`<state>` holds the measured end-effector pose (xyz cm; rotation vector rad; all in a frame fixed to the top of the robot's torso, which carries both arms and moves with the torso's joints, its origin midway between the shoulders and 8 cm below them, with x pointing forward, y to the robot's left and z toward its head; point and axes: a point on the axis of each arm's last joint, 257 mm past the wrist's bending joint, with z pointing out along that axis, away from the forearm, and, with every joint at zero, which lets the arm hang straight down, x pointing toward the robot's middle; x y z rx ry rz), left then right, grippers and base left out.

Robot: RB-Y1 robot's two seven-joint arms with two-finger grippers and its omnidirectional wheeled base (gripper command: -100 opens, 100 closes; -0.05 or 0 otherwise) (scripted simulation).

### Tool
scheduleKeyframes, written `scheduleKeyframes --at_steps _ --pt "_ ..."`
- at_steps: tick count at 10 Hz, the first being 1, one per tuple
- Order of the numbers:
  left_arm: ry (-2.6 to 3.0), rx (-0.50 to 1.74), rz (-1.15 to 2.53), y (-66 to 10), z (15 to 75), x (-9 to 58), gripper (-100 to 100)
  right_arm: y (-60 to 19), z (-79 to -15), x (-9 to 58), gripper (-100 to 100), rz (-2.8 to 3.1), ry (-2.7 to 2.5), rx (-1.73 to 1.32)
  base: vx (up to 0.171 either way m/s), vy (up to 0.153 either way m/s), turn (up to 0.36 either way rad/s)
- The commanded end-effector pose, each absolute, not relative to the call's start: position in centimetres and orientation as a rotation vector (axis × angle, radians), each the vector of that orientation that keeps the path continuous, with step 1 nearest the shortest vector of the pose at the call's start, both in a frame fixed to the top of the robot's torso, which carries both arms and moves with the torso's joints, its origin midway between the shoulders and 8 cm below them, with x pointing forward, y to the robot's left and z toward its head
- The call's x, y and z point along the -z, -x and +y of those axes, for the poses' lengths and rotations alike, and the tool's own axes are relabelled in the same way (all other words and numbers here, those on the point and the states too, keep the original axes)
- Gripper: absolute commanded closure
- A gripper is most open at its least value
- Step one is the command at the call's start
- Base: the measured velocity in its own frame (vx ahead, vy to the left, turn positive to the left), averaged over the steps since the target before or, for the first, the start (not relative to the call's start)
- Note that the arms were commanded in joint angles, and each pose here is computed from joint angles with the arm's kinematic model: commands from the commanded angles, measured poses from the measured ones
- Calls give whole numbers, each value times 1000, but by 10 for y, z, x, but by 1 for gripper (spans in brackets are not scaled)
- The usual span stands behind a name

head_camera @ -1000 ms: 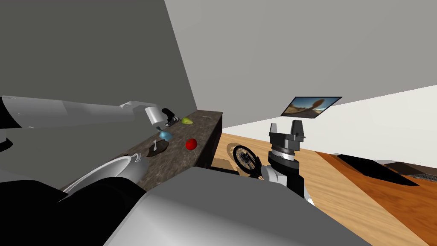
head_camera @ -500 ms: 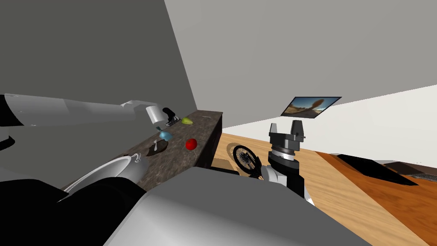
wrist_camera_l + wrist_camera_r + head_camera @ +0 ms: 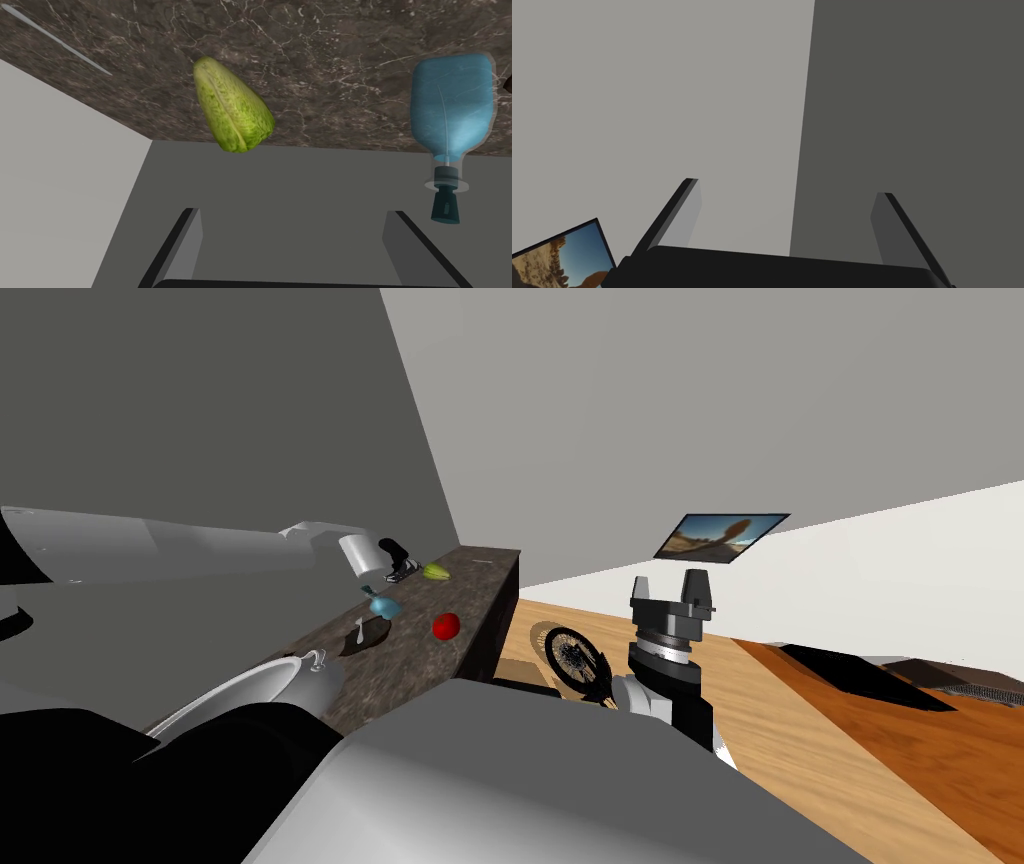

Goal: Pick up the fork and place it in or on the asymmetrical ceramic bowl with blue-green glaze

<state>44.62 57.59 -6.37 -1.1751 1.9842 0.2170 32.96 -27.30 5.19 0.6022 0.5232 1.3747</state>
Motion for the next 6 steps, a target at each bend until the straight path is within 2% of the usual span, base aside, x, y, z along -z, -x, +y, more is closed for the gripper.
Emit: scheduleKeyframes --at_steps 1,6 --pt "1211 -238 1970 -442 594 59 -100 -330 -273 -52 0 523 -602 -1375 -91 -11 -331" --pt "1265 -285 1927 -434 631 44 -100 -330 -273 -52 0 523 -602 -1375 -72 -6 -130"
